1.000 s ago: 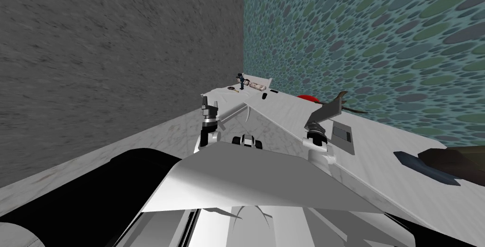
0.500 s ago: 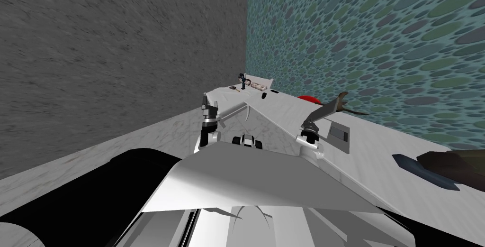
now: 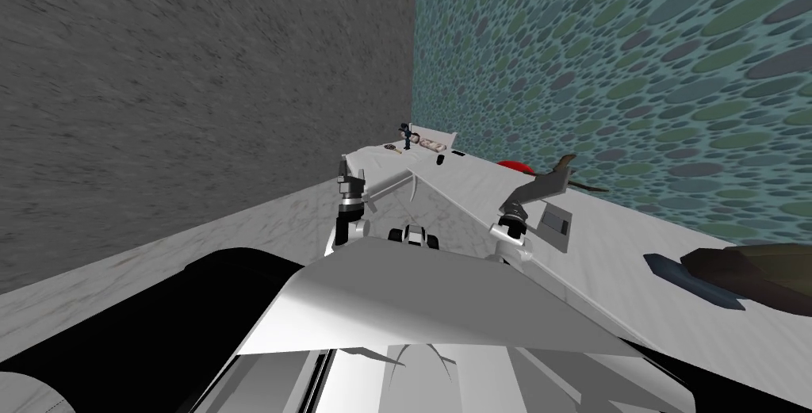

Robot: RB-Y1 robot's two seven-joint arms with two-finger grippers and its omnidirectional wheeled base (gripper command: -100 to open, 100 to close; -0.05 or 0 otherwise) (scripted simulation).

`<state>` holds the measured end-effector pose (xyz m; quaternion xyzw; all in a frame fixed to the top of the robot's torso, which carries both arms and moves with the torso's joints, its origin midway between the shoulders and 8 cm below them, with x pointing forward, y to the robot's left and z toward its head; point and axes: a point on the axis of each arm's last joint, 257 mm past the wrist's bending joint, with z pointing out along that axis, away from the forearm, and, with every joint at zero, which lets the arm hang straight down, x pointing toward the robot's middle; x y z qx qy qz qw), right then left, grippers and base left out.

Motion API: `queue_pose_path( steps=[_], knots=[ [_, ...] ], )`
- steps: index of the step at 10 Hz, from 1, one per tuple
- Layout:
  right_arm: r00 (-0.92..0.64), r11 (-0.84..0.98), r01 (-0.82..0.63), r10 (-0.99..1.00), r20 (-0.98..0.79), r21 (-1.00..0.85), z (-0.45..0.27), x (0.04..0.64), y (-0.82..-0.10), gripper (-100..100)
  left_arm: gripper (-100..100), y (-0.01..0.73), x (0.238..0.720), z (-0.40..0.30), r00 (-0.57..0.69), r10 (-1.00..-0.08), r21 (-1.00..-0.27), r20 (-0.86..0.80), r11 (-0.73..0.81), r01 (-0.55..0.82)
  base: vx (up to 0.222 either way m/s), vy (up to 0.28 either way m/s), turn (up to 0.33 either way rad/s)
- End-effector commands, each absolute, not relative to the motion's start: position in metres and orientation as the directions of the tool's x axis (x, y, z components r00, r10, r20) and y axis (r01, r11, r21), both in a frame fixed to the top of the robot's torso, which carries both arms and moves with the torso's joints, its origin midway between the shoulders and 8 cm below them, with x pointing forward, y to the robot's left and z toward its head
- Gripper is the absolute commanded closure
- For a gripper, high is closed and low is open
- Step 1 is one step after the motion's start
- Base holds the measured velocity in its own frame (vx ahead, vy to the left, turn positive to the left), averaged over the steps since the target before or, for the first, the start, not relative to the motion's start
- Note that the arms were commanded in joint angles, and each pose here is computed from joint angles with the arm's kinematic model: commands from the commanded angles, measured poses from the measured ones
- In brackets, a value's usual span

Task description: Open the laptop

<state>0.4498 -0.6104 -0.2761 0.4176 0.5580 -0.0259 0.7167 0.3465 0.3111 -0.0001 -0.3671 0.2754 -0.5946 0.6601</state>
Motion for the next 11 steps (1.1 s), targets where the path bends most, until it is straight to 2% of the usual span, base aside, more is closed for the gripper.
queue_pose_path(
  steps=[1, 4, 11],
  knots=[
    [0.397, 0.601, 0.508, 0.473, -0.787, 0.617, -0.299, 0.45, -0.591, 100, 0, 0.311, 0.346, 0.0, 0.141, -0.987, -0.812, 0.073, 0.023, 0.583, -0.07, -0.13, 0.098],
    [0.42, 0.568, 0.502, 0.499, -0.758, 0.652, -0.31, 0.453, -0.575, 100, 0, 0.311, 0.346, 0.0, 0.141, -0.987, -0.812, 0.073, 0.023, 0.583, -0.057, -0.099, 0.077],
    [0.464, 0.506, 0.491, 0.537, -0.704, 0.709, -0.326, 0.459, -0.547, 100, 0, 0.311, 0.346, 0.0, 0.141, -0.987, -0.812, 0.073, 0.023, 0.583, -0.029, -0.039, 0.028]
  ],
)
